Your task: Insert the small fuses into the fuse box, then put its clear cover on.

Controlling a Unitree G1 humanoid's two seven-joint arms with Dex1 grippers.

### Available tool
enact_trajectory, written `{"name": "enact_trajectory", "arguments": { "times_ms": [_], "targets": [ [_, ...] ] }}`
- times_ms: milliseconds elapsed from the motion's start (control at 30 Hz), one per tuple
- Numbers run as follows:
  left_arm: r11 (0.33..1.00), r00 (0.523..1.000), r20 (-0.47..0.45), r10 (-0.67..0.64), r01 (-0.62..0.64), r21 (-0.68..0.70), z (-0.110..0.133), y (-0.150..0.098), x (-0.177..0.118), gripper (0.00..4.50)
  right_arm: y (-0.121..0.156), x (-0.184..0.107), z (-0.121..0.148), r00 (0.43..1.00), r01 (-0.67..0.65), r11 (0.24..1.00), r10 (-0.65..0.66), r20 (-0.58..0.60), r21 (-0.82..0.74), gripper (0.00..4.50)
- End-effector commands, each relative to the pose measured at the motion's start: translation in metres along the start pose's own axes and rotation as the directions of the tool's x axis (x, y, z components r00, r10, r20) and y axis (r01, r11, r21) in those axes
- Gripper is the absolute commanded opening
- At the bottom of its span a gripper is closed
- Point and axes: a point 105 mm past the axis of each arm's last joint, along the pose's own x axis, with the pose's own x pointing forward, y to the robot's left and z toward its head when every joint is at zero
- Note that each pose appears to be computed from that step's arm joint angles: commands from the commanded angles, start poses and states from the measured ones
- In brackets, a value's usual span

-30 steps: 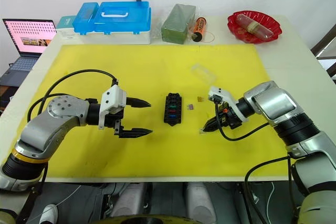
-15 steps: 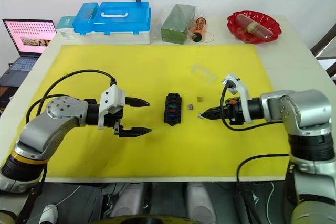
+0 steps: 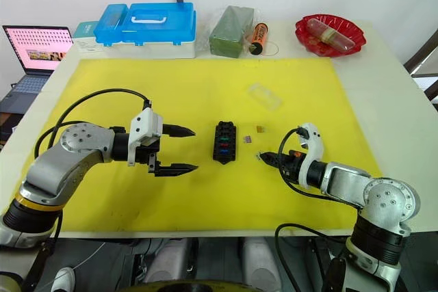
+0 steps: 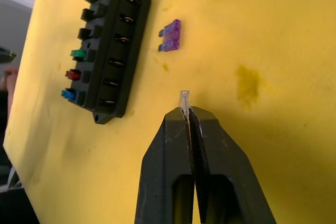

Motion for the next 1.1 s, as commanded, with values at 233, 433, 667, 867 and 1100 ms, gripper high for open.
{"name": "enact_trajectory", "arguments": {
  "times_ms": [233, 433, 667, 867, 1100],
  "targets": [
    [0.998, 1.000, 0.017, 0.014, -0.015, 0.054, 0.012, 0.001, -0.007, 4.50, 0.009, -0.014, -0.012, 0.998, 0.025, 0.997, -0.020, -0.060, 0.080, 0.02],
    [0.998, 1.000, 0.022, 0.017, -0.018, 0.052, 0.012, 0.000, -0.005, 4.50, 0.013, -0.017, -0.006, 0.997, 0.055, 0.993, -0.049, -0.066, 0.102, 0.50],
    [0.999, 0.999, 0.025, 0.020, -0.021, 0.049, 0.011, -0.001, -0.004, 4.50, 0.011, -0.027, 0.004, 0.992, 0.061, 0.998, -0.058, -0.112, 0.020, 1.37],
    [0.998, 1.000, 0.023, 0.020, -0.021, 0.052, 0.010, -0.001, -0.006, 4.50, 0.015, -0.037, 0.022, 0.992, 0.029, 0.998, -0.035, -0.125, -0.051, 1.37],
    [0.998, 1.000, 0.026, -0.006, 0.004, 0.062, 0.011, -0.004, -0.005, 4.50, 0.014, -0.031, 0.023, 0.989, -0.049, 0.998, 0.044, -0.139, -0.030, 1.37]
  ]
}}
